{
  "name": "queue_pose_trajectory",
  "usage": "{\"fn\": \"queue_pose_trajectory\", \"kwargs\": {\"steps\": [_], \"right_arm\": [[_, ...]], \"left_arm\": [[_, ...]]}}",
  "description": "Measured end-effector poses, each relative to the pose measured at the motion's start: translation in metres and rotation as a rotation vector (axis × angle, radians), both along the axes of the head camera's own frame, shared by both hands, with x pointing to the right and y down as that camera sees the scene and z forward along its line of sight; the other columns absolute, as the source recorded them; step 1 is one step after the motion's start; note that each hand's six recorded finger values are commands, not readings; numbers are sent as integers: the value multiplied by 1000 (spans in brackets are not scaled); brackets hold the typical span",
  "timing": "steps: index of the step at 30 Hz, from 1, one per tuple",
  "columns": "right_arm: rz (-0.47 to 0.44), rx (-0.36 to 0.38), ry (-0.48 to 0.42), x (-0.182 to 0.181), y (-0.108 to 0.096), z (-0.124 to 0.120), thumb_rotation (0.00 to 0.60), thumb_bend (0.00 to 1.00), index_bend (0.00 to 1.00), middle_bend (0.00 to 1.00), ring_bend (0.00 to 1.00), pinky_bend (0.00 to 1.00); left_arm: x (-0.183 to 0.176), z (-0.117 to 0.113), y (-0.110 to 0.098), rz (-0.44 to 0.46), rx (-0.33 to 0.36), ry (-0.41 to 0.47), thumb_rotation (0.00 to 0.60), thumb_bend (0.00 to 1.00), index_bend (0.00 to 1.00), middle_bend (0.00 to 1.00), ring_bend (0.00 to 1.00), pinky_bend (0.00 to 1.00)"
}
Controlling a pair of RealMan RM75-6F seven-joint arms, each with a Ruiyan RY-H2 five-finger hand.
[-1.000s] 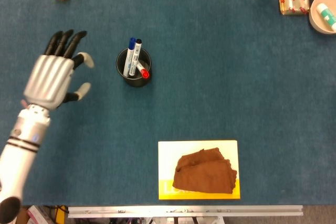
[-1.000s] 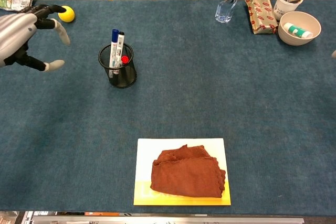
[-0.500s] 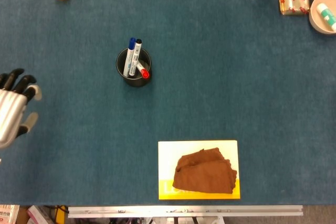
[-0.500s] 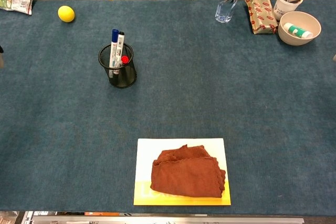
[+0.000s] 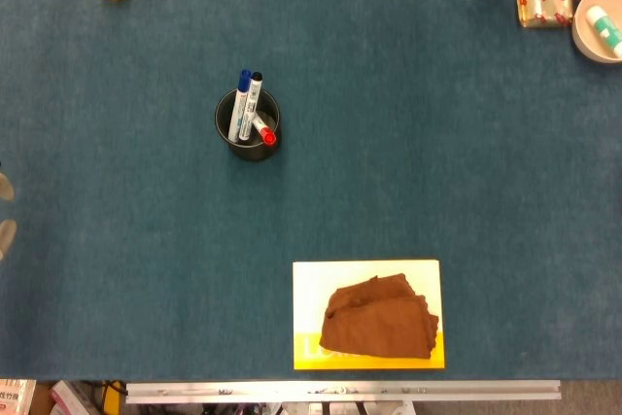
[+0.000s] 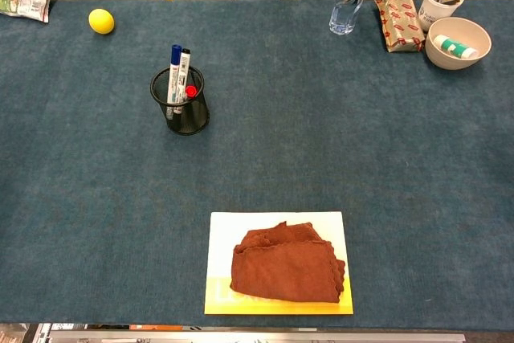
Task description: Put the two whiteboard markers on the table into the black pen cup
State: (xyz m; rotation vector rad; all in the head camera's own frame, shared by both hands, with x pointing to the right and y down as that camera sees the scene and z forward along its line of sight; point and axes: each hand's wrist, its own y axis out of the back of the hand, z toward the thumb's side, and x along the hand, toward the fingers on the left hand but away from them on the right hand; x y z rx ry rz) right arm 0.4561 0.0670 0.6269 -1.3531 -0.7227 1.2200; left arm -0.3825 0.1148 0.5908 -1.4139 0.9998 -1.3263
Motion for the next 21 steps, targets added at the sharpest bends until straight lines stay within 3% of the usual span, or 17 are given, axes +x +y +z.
{"fn": "queue_pose_trajectory", "kwargs": {"steps": [6, 9, 11, 12, 14, 16, 19, 21], "right_arm": [[-18, 12, -9, -1, 1, 2, 600, 0, 396, 341, 267, 375], [-17, 7, -21, -2, 1, 2, 600, 0, 388, 304, 257, 375], [-17, 4, -31, -2, 1, 2, 600, 0, 369, 297, 255, 375], [-18, 4, -39, -3, 1, 2, 600, 0, 370, 294, 255, 375], [-17, 6, -47, -3, 1, 1, 600, 0, 431, 287, 256, 375], [-14, 10, -50, -3, 1, 1, 600, 0, 487, 279, 255, 375], [-12, 14, -60, -3, 0, 0, 600, 0, 390, 274, 259, 379], [-9, 14, -68, -3, -1, -1, 600, 0, 302, 273, 265, 384]], "left_arm": [[-2, 0, 0, 1, 17, -12, 600, 246, 440, 234, 144, 237], [-2, 2, -1, 16, 42, -8, 600, 246, 267, 112, 93, 214], [-2, 3, -1, 23, 52, 5, 600, 246, 171, 120, 90, 217], [-1, 4, -1, 24, 55, 14, 600, 246, 204, 144, 92, 219], [0, 5, -2, 27, 67, 28, 600, 246, 412, 211, 103, 223], [0, 6, -2, 31, 76, 29, 600, 246, 454, 222, 107, 226], [1, 7, -1, 32, 76, 29, 600, 246, 245, 185, 113, 256], [1, 7, -1, 33, 78, 32, 600, 246, 174, 168, 121, 293]]}}
